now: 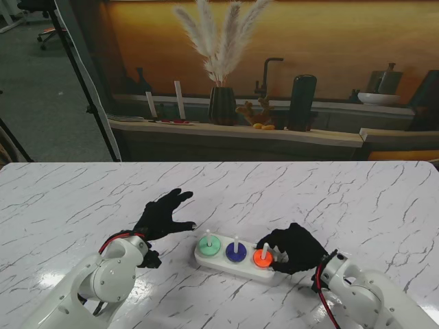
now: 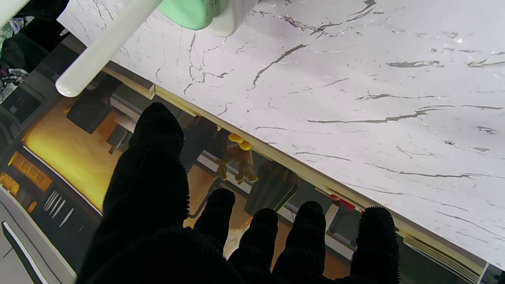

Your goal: Move the three rings of the Hanoi Tower from the left rod to the right rod

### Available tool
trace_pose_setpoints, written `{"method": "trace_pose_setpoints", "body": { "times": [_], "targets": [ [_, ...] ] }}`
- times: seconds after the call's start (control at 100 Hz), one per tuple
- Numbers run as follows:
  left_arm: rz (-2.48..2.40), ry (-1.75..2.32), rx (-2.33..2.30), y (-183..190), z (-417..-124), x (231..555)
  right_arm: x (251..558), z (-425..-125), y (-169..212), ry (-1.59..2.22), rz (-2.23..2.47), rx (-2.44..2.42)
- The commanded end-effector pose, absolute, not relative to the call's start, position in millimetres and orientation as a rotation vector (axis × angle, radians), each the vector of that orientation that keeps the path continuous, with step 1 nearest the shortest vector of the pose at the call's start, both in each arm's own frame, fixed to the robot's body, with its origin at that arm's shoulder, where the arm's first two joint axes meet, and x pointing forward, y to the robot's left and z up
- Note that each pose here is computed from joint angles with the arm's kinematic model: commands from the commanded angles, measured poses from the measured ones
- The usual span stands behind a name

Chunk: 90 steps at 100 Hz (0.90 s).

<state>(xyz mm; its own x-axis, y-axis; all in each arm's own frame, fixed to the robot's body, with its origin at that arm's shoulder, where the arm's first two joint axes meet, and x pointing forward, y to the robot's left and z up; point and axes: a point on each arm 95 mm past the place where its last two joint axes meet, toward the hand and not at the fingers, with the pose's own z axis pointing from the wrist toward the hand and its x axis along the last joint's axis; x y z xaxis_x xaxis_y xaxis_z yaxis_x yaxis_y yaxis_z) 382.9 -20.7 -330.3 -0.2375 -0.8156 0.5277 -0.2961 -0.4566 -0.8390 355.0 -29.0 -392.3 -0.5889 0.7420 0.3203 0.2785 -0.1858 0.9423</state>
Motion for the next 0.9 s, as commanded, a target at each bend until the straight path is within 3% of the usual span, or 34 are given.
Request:
{"method": "trace_pose_setpoints", "body": {
  "times": [0.0, 0.89],
  "targets": [
    [-1.754, 1.351, -1.629, -23.9, -333.1, 380.1, 349.3, -399.5, -23.5, 1.738, 1.846, 1.2],
    [-1.745, 1.345, -1.642, -20.7, -332.7, 379.3, 348.5, -397.3, -21.4, 1.769, 1.832, 1.182]
  ]
}}
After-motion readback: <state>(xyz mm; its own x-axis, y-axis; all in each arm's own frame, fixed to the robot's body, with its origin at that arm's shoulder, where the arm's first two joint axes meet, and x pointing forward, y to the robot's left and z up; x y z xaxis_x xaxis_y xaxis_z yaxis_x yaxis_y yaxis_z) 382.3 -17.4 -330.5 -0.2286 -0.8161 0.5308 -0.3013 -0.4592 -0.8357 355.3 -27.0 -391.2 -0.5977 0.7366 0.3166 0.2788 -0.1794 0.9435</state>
